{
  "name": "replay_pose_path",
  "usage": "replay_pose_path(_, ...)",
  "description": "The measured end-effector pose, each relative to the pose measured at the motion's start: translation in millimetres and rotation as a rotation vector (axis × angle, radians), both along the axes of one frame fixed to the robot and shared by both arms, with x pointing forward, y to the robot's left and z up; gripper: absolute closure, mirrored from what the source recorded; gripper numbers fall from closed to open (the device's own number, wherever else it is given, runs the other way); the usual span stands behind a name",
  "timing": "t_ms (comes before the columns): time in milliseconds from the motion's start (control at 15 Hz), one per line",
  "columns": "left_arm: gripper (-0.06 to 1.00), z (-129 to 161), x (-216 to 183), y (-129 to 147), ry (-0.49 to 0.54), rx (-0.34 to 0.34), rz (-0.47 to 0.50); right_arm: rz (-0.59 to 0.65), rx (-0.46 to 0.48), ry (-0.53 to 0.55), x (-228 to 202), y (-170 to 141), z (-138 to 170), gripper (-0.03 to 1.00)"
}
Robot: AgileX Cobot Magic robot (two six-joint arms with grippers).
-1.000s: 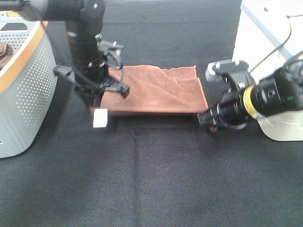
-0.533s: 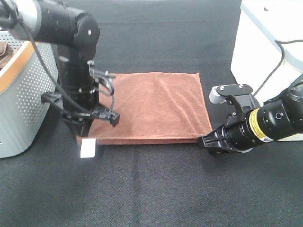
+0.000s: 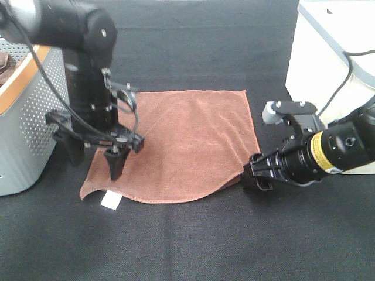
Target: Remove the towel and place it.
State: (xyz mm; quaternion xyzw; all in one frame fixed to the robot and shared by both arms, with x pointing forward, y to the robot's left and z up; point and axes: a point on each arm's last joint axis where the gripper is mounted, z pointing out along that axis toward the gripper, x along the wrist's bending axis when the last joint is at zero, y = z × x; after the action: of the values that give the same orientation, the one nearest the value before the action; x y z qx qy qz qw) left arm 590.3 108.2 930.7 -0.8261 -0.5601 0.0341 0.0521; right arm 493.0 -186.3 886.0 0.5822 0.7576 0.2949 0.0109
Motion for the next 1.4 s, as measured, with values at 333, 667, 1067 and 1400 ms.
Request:
replay_pose_path(333, 0.22, 80, -13, 7, -0.179, -0.097, -0.005, -0.035, 0.119, -0.004, -16, 1, 39, 0.20)
replay_pose_path(667, 0.22, 141, -34, 19, -0.321, -0.173, -0.007, 0.064, 0.227, -0.040, -34, 6, 66, 0.20)
replay_pose_path(1067, 0.22, 229, -85, 46, -0.549, -0.296, -0.006, 0.212, 0.314, -0.137, -50, 11, 97, 0.20)
replay_pose_path(1400, 0.22, 256, -109, 60, -0.627, -0.339, -0.006, 0.271, 0.343, -0.129, -54, 14, 98, 0.20)
